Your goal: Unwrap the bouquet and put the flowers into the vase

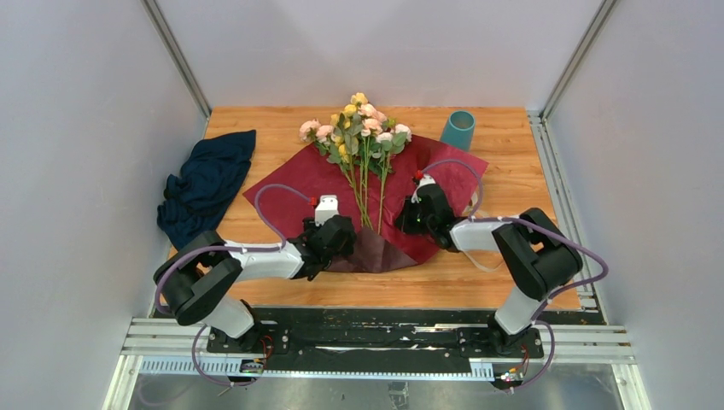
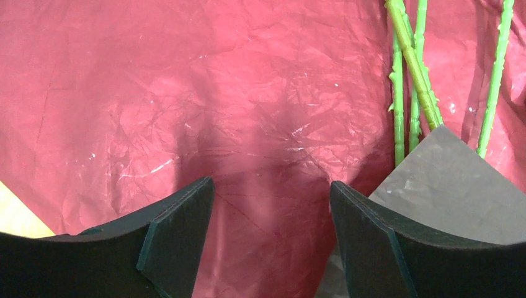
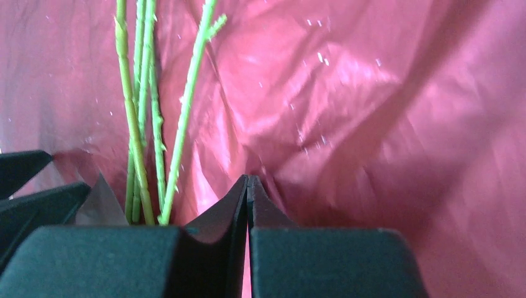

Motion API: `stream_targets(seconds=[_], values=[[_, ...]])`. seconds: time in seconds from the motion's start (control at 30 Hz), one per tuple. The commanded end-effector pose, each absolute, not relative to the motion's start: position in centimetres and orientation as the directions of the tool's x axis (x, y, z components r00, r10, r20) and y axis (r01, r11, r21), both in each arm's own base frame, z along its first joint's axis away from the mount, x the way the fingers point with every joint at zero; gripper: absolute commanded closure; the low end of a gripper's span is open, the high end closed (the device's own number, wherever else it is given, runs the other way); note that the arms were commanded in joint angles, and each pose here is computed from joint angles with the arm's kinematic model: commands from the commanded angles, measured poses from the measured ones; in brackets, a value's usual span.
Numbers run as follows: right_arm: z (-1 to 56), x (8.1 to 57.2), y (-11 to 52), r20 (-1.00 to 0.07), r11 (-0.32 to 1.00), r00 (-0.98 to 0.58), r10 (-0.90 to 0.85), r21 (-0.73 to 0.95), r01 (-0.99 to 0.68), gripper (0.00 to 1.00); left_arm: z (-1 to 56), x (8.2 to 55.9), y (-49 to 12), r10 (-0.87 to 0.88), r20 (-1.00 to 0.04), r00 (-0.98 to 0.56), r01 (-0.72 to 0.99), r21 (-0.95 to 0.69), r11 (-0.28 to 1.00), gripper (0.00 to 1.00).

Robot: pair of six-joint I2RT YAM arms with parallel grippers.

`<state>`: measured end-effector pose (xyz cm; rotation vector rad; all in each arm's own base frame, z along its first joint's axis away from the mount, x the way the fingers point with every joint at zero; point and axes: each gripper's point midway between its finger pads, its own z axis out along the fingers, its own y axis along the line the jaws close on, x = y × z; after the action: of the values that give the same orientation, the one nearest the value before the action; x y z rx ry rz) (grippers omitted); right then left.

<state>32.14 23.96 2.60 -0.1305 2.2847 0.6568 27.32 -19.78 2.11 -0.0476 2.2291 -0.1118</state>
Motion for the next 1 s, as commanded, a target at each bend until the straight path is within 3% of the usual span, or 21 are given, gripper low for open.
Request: stream_targets(seconds=[0.0,0.2,0.37,0.47,0.6,0.73,0.83,0.97], values=[[0.1,32.0,24.9,-0.622,0.87,-0.781,0.054,0.414,-0.27,0.97,0.2,26.6,-17.3,-0.035,-0.736,-0.676,-0.029,-0.02,0.999,0.21],[0.0,33.1,26.0,-0.615,0.86,-0.787,0.048,0.426,-0.28,0.99,0.0,27.7,-15.2,-0.098,-0.721,-0.686,-0.092,-0.048,0.995,0.21],[3.4,33.4,25.6,-0.663,0.863,-0.748,0.035,0.397,-0.312,0.99,1.4,28.1,-15.3,-0.127,-0.733,-0.669,-0.092,-0.087,0.992,0.22],[7.1,32.9,25.1,-0.714,0.857,-0.7,0.032,0.38,-0.349,0.9,2.7,28.2,-15.9,-0.151,-0.738,-0.658,-0.08,-0.131,0.988,0.22],[10.8,31.3,23.2,-0.761,0.866,-0.647,0.045,0.353,-0.355,0.58,5.0,28.0,-16.5,-0.195,-0.763,-0.616,-0.061,-0.2,0.978,0.22],[11.9,29.1,20.4,-0.783,0.893,-0.618,0.065,0.323,-0.315,0.42,7.7,27.4,-16.6,-0.214,-0.789,-0.577,-0.031,-0.24,0.97,0.21],[11.2,27.8,18.5,-0.784,0.914,-0.616,0.076,0.301,-0.271,0.35,9.1,26.7,-17.4,-0.221,-0.794,-0.566,0.006,-0.272,0.962,0.21],[10.0,26.4,16.9,-0.781,0.927,-0.617,0.096,0.296,-0.23,0.33,10.0,25.7,-19.1,-0.219,-0.797,-0.562,0.056,-0.301,0.952,0.21]])
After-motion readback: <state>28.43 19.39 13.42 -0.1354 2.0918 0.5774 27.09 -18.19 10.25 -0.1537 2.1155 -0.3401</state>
